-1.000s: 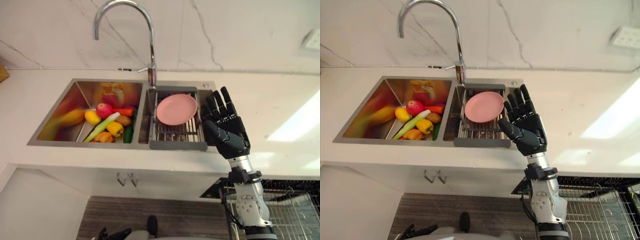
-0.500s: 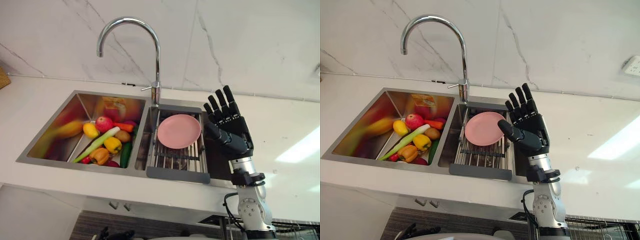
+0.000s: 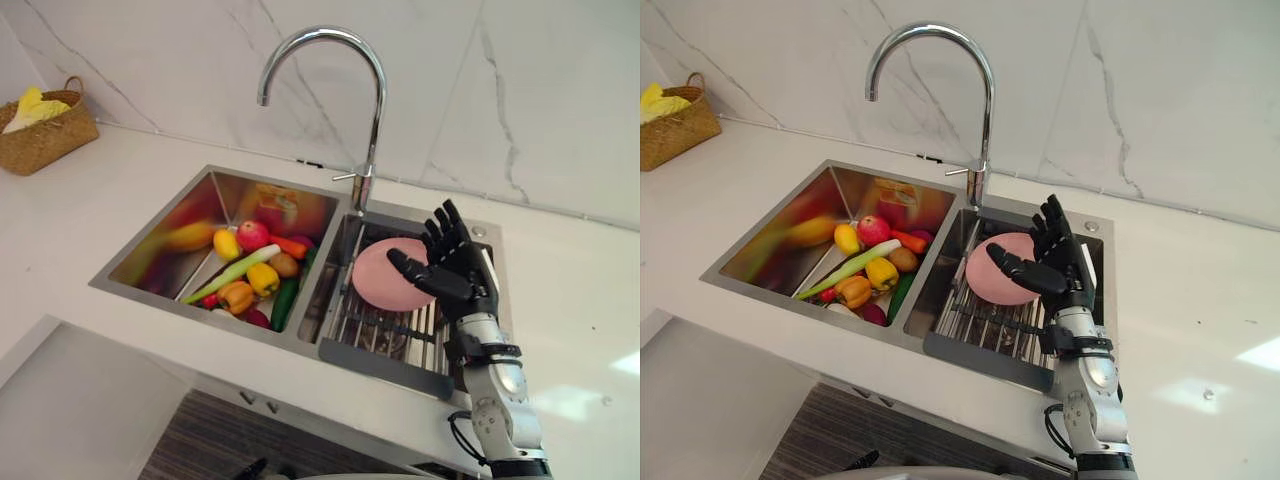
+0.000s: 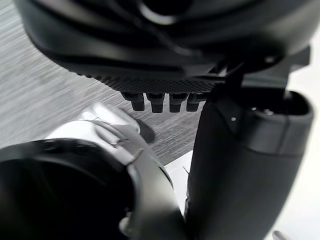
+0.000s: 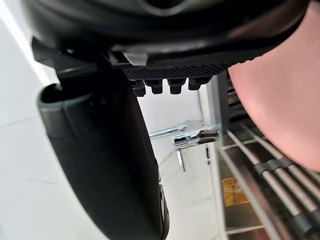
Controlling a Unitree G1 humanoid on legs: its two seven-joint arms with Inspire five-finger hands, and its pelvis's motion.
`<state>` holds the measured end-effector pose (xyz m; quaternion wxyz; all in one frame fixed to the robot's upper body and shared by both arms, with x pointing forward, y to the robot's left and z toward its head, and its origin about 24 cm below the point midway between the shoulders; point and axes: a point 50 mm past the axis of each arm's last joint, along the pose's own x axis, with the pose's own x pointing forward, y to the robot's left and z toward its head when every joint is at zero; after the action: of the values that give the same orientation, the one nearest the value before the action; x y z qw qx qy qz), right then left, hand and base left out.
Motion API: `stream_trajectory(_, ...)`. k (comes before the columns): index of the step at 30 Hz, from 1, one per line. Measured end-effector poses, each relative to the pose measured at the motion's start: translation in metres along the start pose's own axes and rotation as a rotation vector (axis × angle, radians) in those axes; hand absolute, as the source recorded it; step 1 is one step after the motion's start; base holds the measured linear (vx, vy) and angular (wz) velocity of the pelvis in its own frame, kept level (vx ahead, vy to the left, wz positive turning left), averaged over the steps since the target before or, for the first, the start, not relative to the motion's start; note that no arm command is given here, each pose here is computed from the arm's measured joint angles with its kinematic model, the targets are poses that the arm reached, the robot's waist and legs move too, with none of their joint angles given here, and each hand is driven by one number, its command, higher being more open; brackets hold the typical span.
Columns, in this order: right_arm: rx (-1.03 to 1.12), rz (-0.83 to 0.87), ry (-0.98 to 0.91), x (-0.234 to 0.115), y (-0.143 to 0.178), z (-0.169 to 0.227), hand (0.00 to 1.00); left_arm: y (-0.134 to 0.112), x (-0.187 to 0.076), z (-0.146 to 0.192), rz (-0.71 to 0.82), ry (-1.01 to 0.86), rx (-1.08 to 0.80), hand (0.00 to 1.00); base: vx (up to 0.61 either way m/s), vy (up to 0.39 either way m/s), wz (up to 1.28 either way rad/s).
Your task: Walk over to the sink, pick up the cup, carry it to the dishwasher, place the cup inside the dishwasher, then close the dishwasher door
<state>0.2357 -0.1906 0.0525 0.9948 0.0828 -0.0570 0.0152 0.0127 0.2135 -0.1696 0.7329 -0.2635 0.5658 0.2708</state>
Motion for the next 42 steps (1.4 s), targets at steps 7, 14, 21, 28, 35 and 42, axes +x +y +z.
stream_trajectory(7,-0.267,0.062,0.033,0.001,0.001,0.000,1.00,0.002,0.000,-0.002,0.009,0.011,0.019,1.00,-0.05,-0.004,-0.06)
stream_trajectory(14,-0.467,0.113,-0.015,0.003,-0.011,0.022,1.00,0.002,0.000,-0.001,-0.002,0.006,0.055,1.00,-0.06,-0.004,-0.07)
stream_trajectory(21,-0.684,0.172,-0.047,0.003,-0.017,0.035,1.00,0.001,0.000,0.001,-0.016,0.004,0.133,1.00,0.02,-0.013,-0.19)
stream_trajectory(28,-0.824,0.177,-0.024,0.002,-0.024,0.036,1.00,-0.002,0.000,0.003,-0.027,0.006,0.183,1.00,0.00,-0.001,-0.06)
stream_trajectory(35,-0.950,0.146,0.006,0.001,-0.029,0.031,1.00,-0.003,0.001,0.004,-0.033,0.008,0.215,1.00,-0.04,-0.010,0.04)
stream_trajectory(42,-0.985,0.126,0.094,-0.001,-0.039,0.012,1.00,-0.004,0.001,0.005,-0.034,0.005,0.231,1.00,0.01,-0.014,0.11)
